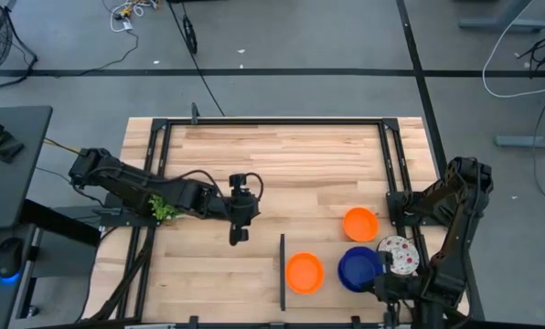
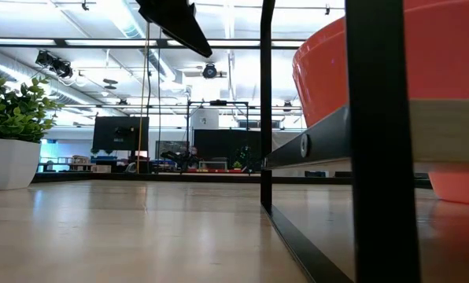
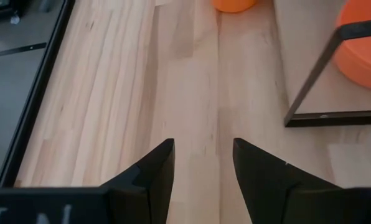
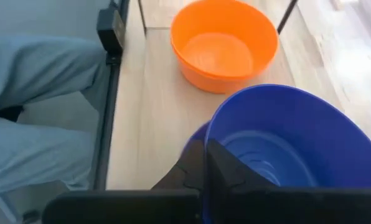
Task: Pick & Place Mini bowls
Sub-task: Stack the blue bowl on the blue bowl on the shelf
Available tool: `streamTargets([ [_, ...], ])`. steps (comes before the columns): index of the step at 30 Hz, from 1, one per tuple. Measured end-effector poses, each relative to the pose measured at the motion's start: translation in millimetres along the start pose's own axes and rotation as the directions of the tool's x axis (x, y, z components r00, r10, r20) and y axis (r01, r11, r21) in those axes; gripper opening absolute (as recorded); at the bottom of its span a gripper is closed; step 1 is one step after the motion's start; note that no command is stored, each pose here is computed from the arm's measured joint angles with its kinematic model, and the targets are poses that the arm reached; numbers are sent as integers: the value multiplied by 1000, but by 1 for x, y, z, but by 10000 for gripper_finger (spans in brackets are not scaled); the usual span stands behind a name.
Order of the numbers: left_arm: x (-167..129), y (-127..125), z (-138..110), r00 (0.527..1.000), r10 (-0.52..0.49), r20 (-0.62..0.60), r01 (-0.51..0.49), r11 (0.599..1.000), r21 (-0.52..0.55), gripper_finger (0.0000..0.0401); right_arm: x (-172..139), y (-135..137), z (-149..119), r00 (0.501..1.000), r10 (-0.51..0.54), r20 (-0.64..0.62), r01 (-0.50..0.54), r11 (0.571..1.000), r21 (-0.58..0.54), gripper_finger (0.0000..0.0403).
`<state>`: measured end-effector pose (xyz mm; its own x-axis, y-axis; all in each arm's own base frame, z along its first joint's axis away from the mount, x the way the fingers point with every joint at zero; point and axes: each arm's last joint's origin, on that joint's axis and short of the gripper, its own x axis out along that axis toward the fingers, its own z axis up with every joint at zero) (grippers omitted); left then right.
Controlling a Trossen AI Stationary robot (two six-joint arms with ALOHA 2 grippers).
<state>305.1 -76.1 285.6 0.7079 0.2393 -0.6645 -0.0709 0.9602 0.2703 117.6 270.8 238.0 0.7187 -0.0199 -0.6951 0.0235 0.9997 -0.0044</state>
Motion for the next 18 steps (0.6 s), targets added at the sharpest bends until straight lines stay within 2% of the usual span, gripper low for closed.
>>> streamTargets([
  [12,-3,-7,0,1000,-7,8,7,1000,14,169,13,0,-14,999,35,18,-36,999,41,5],
  [18,-3,-7,0,1000,-7,11,7,1000,11,169,14,0,-13,999,35,17,-35,998,56,28],
])
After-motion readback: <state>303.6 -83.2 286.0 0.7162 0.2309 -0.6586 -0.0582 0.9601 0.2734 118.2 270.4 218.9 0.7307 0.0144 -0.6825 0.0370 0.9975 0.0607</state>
